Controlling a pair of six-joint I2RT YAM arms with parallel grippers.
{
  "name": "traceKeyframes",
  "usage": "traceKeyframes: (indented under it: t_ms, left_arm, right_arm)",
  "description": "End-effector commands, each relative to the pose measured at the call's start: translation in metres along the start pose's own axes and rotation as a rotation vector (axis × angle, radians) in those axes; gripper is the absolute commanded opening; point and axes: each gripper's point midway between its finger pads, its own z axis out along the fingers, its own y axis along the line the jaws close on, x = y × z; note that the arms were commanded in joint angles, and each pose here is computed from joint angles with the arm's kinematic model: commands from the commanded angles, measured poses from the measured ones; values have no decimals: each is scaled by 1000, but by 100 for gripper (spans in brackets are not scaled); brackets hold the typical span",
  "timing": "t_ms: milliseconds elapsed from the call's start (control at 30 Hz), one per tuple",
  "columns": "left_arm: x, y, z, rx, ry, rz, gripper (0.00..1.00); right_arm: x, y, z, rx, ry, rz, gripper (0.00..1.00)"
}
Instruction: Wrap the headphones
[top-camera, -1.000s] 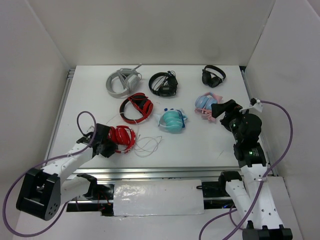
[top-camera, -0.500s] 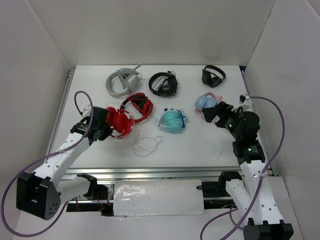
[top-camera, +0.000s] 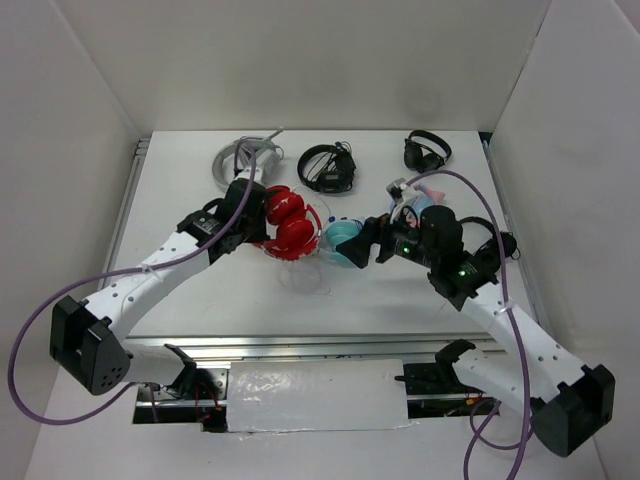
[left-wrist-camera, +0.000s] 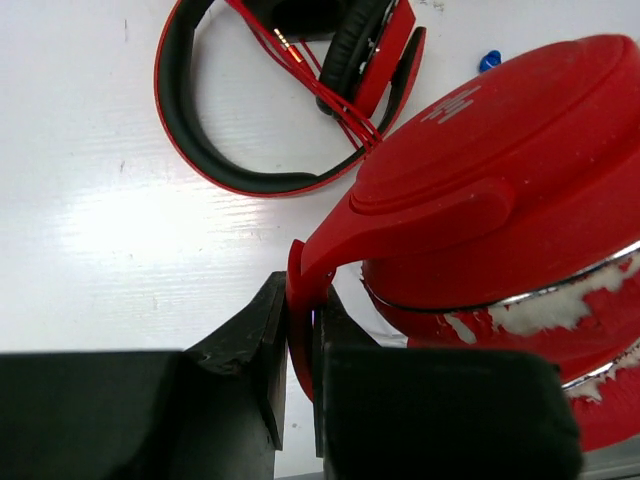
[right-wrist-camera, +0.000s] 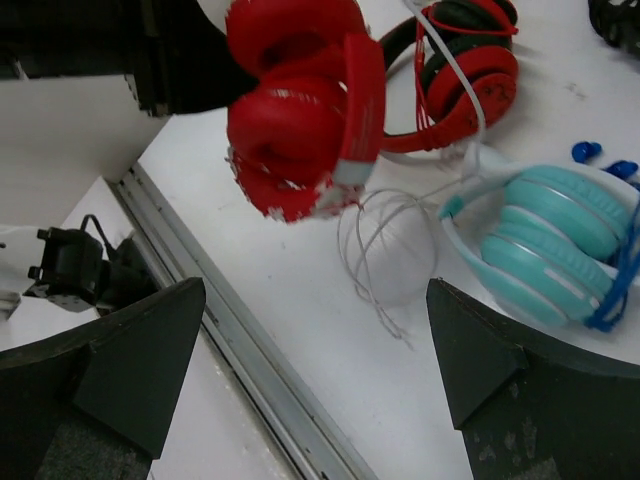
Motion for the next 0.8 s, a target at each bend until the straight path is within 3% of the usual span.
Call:
traceKeyframes:
  t_ms: [0, 300, 467, 500, 533, 600, 767]
  left_arm:
    - [-30, -11, -15, -31, -111, 97, 0]
    - [-24, -63, -34, 163, -152, 205, 0]
    - [-24, -72, -38, 190, -162, 233, 0]
    - [-24, -73, -38, 198, -161, 235, 0]
    - [-23, -74, -38, 203, -157, 234, 0]
    - [-21, -81, -39, 234, -141, 228, 0]
    - [-30, -89, -49, 280, -170, 210, 0]
  right_arm:
    - [-45, 26, 14, -85, -124, -37, 100]
    - [-29, 17, 64, -99, -81, 121, 95]
    - [-22, 19, 75, -150, -94, 176, 84]
    - [-19, 19, 76, -155, -89, 190, 78]
    - [-21, 20, 77, -162, -101, 217, 61]
    - [-21, 24, 77, -190, -111, 237, 44]
    - [-18, 30, 72, -215, -101, 235, 27]
